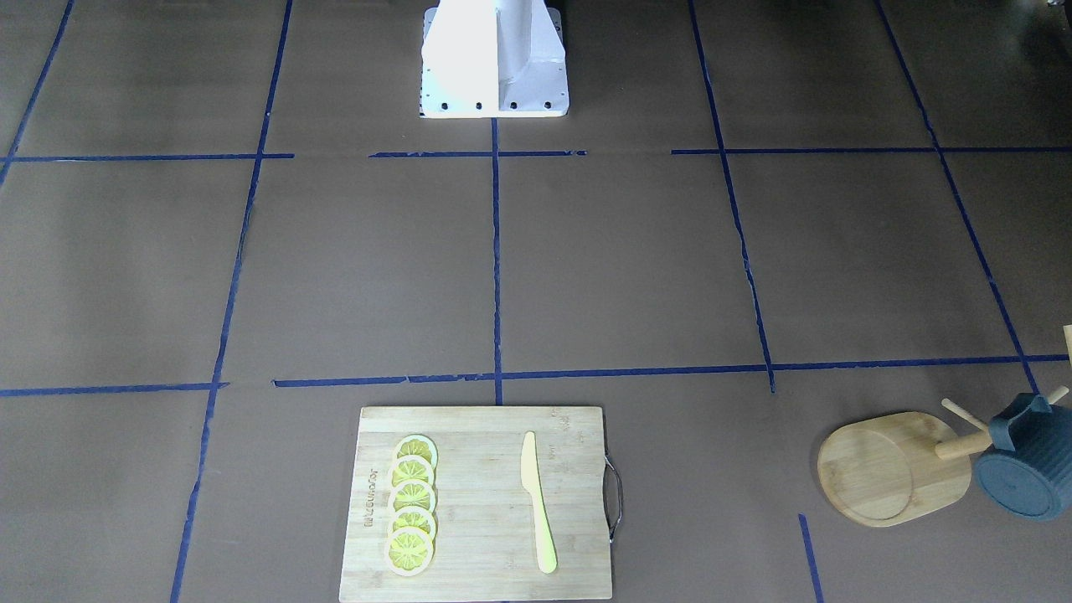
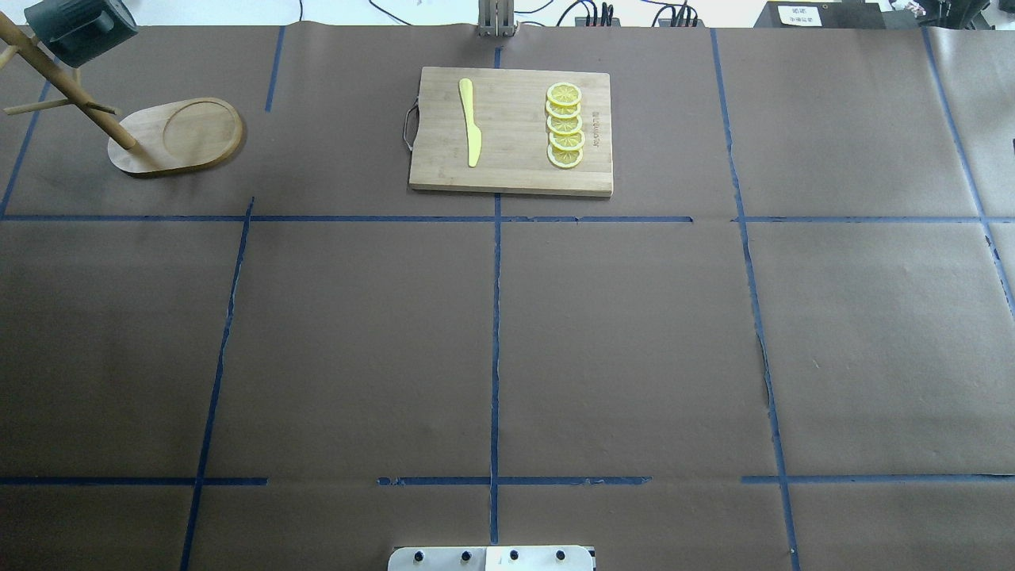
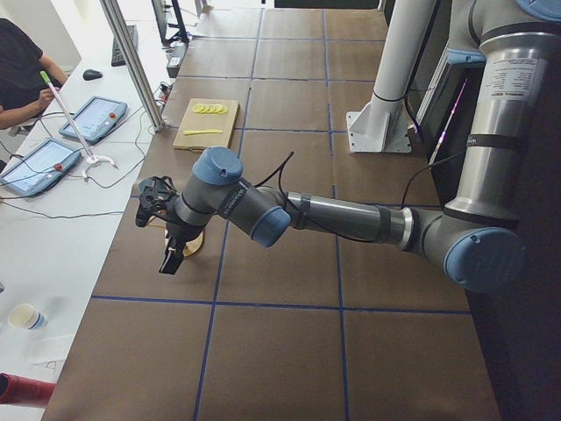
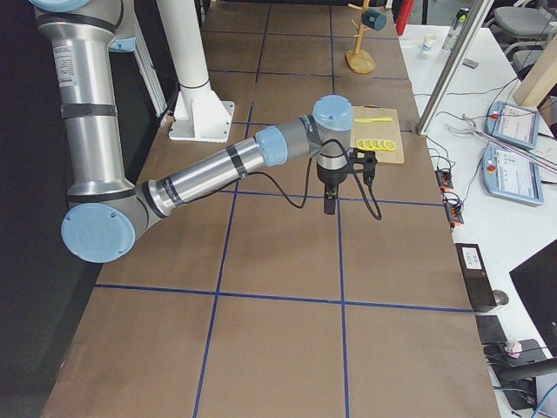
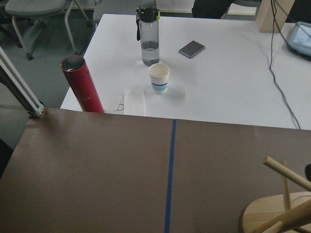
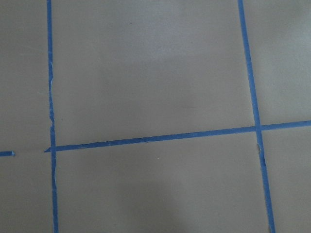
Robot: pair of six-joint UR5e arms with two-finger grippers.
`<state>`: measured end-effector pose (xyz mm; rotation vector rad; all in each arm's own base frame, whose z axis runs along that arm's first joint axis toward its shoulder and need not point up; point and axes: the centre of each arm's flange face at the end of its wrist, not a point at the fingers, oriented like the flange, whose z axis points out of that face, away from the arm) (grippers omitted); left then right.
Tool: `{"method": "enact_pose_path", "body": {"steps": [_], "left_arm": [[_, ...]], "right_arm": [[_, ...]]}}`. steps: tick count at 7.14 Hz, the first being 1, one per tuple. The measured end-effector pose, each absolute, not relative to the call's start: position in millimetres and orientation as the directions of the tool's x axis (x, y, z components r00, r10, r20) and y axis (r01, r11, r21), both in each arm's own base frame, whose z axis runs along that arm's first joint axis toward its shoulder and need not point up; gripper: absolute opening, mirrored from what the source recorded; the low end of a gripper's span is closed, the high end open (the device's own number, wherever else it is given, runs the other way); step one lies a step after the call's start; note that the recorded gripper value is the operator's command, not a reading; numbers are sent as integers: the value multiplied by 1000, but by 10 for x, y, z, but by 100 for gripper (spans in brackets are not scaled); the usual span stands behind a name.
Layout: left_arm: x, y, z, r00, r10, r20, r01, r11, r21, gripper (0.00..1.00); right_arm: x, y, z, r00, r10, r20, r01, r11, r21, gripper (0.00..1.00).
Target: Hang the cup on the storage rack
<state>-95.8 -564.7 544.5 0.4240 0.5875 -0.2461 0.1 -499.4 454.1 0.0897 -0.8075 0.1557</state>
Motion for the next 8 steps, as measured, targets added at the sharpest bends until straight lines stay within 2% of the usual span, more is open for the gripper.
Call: {"method": "enact_pose_path", "body": {"steps": [2,4,6,8], "left_arm": [[-918,-5515,5846,838,-45,-544,164,971,173,100],[-795,-5285,6348,762,62,-644,-14,997,79,100],[-761,-5082,6582,731,80,-678,-58,997,56,100],[-755,-5055,6602,725,78,-684,-59,997,51,100]], "right_arm": [[251,-4811,4864,674,82,734,-142,990,20,100],[507,-4630,5442,658,54,751,-87,996,5,100],[754,-4467,6085,656,18,755,-30,1000,2,100],[832,-4410,6338,660,35,750,-26,999,-24,100]]}}
